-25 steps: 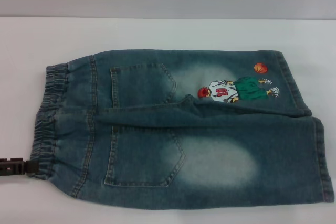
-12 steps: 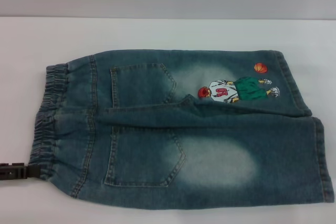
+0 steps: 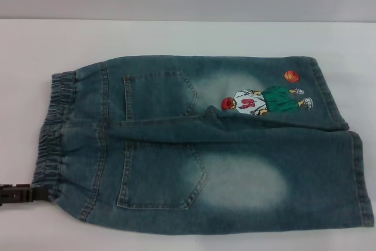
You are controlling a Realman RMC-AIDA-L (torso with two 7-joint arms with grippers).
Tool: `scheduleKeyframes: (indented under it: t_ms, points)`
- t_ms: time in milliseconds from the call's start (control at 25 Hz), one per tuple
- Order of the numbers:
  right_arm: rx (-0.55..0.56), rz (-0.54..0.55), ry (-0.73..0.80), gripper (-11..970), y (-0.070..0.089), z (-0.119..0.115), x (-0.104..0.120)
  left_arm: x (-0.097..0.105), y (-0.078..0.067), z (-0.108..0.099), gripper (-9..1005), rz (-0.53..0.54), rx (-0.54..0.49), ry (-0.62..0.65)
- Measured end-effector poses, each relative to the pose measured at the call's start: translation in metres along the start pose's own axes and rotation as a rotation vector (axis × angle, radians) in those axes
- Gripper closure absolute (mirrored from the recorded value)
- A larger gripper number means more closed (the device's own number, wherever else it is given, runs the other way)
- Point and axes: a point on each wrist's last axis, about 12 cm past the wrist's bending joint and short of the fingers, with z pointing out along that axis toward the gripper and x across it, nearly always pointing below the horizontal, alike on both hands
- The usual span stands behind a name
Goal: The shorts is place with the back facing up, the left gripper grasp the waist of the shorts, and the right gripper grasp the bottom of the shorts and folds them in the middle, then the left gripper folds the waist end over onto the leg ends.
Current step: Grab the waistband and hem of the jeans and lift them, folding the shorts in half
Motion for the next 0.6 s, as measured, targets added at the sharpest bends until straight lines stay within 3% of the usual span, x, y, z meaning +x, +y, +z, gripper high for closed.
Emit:
scheduleKeyframes:
  t_ms: [600]
  points:
    - [0.004, 0.0, 0.001, 368, -0.0009, -0.0004, 0.0002, -0.008, -0.0038, 0.0048, 193, 0.022, 0.02, -0.008]
